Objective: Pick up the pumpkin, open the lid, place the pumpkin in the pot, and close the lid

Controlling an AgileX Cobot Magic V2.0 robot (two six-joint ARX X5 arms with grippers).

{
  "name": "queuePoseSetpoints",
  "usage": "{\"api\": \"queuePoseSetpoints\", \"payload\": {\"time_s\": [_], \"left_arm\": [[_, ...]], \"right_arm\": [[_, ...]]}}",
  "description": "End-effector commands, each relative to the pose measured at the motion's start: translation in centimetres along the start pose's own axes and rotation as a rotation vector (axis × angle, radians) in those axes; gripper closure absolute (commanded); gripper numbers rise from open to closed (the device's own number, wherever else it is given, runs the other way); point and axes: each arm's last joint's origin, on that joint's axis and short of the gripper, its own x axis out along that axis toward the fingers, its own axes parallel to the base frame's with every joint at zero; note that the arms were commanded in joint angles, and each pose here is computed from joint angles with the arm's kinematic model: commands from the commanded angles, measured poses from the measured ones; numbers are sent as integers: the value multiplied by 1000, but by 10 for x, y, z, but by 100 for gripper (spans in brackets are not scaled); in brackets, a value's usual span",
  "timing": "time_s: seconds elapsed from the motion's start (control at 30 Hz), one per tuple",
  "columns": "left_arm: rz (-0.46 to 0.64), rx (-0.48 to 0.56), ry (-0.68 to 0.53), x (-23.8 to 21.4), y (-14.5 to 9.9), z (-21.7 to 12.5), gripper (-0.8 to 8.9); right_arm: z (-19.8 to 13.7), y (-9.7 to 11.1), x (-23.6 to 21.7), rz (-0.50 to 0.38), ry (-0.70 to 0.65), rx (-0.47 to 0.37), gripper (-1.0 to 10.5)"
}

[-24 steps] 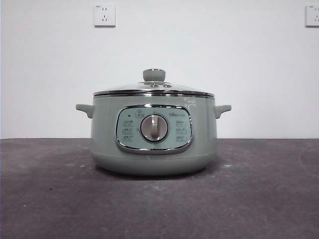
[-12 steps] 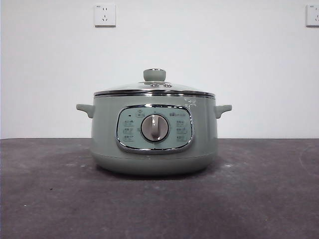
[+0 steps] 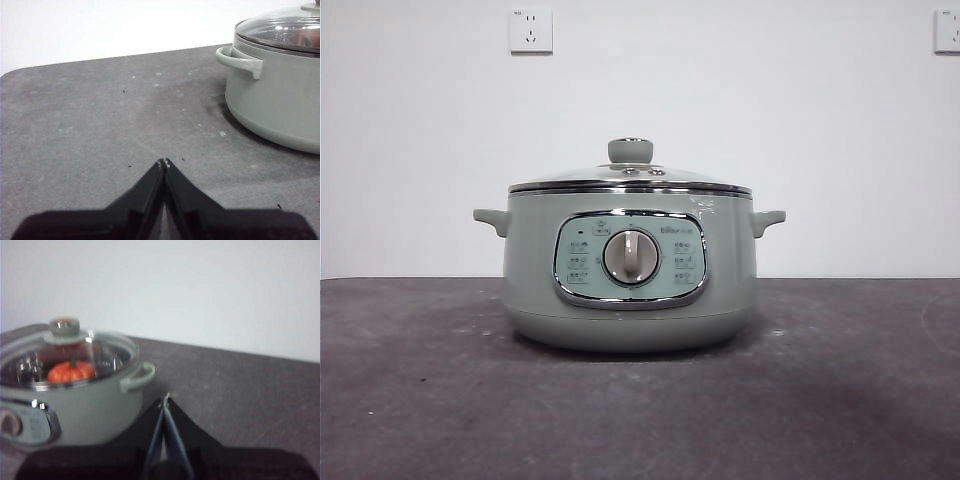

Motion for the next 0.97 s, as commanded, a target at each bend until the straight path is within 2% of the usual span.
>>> {"api": "queuePoseSetpoints", "payload": {"time_s": [0.03,0.33,0.5,0.73,0.97], "left_arm": [[7,-6,12,1,0,-5,817],[7,-6,12,1,0,-5,817],[7,-6,12,1,0,-5,817],[7,-6,12,1,0,-5,817],[7,-6,12,1,0,-5,817]], "right_arm": [[-17,1,0,-6,5,9,946],[-48,3,1,-2,33,43,946],[-56,4,0,-1,40,60,946],[-66,5,0,4,133,89,946],[-66,5,0,4,136,124,946]]}}
